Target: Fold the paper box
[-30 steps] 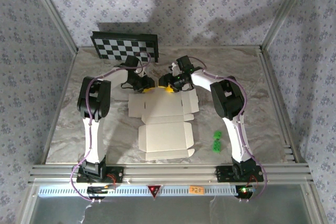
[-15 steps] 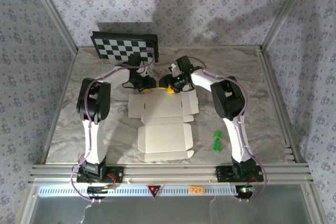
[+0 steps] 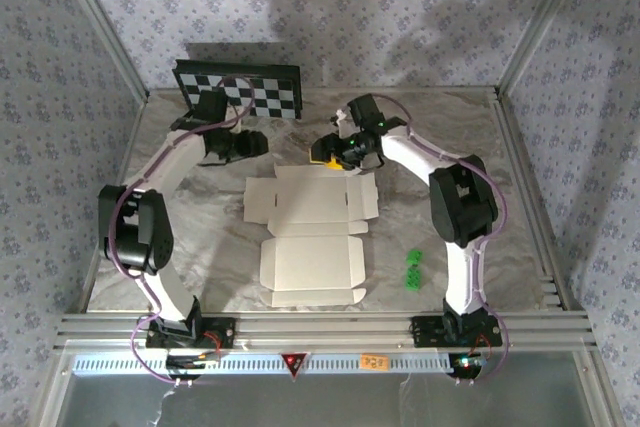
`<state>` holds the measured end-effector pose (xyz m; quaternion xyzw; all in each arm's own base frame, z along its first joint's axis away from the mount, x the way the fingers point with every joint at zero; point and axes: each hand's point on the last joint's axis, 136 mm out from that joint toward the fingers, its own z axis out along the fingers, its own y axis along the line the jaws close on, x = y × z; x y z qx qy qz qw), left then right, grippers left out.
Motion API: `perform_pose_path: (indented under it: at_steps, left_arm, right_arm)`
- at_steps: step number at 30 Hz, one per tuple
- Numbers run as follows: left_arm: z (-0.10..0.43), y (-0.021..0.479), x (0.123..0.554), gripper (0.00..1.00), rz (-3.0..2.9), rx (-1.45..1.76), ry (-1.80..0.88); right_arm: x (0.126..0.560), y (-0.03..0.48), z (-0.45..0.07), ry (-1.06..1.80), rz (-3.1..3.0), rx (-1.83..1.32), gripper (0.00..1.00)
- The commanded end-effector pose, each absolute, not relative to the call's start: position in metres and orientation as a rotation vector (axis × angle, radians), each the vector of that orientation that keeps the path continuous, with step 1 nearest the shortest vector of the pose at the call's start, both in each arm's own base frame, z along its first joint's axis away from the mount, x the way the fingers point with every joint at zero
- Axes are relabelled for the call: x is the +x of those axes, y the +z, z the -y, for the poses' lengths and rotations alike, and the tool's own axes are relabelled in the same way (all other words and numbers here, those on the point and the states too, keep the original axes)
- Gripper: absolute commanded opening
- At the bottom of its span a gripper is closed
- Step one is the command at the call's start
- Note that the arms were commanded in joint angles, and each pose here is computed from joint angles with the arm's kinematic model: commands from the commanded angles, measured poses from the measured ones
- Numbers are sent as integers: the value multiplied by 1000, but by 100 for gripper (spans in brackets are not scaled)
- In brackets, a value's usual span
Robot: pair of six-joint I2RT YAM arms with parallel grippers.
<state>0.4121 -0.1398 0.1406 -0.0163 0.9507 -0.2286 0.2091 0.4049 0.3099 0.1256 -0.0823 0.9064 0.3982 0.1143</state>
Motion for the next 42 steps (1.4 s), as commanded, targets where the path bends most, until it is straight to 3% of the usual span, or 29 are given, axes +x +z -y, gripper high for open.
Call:
perform_pose_path:
  at_steps: [1,11,21,32,42]
  left_arm:
    - [121,110,395,59,-2721,-81,-603]
    - [109,48,382,58,-2838,-115,-595]
    - [128,32,386,50,-2832,-77,-764]
    - [138,42,390,29,-2764,-48,-852]
    - [150,88,397,15,-2612,69,-938]
  right_arm:
    - [391,117,-296,1120,-2701,-238,62]
    - [366,94,-285,1020,-2770,-256,62]
    - [362,95,-288,1030,-2753,-254,62]
    - [361,106,-287,1026,-2714,-238,62]
    - [362,119,-283,1005,-2688,-250,62]
